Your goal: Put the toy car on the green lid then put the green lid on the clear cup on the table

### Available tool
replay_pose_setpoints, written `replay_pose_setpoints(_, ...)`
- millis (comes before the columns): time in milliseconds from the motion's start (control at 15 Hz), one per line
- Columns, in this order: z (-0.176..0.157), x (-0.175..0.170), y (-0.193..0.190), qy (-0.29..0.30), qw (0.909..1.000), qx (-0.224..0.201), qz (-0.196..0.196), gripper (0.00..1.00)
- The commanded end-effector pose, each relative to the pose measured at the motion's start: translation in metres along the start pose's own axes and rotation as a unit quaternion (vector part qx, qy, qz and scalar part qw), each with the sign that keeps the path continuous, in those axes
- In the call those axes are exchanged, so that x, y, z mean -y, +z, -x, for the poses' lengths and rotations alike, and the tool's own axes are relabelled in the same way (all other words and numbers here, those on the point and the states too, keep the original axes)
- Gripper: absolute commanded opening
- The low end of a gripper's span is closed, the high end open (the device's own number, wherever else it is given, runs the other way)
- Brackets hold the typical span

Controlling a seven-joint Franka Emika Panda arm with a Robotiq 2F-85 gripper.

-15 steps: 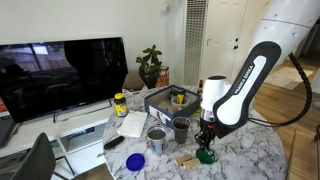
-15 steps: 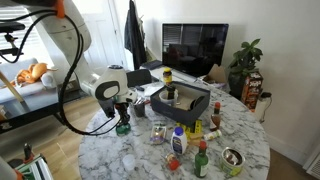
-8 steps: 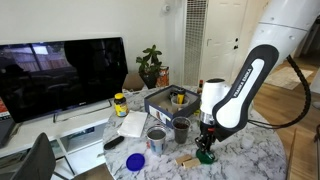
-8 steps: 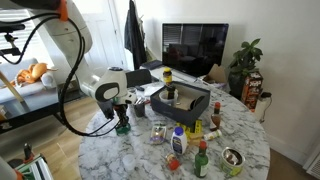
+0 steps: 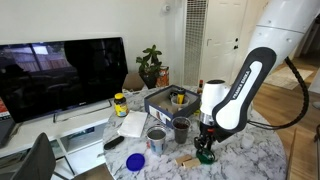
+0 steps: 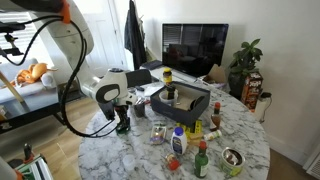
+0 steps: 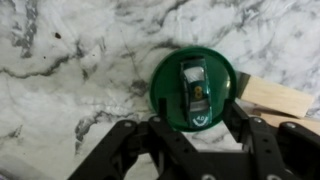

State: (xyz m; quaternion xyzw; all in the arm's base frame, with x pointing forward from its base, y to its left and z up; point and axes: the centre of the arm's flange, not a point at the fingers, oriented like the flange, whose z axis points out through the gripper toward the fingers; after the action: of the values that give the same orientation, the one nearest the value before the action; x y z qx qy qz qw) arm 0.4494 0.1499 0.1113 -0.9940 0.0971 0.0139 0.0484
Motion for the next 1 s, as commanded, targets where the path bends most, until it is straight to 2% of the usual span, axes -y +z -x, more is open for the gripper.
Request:
replay_pose_setpoints(0,0.008,-0.006,-0.007,0.001,1.0000,-0.001,-0.003,0.92)
replay_pose_setpoints(67,0.011,-0.010,-0.010,-0.006,1.0000,0.001,-0.001,0.99)
replay_pose_setpoints(133,0.015,-0.015,-0.012,-0.011,0.9999,0.001,-0.006,1.00)
replay_pose_setpoints(600,0.021,-0.050,-0.004,-0.060,0.9970,-0.023,-0.043,1.00)
replay_pose_setpoints(933,0.013,-0.069,-0.001,-0.104,0.9929,-0.017,-0.055,1.00)
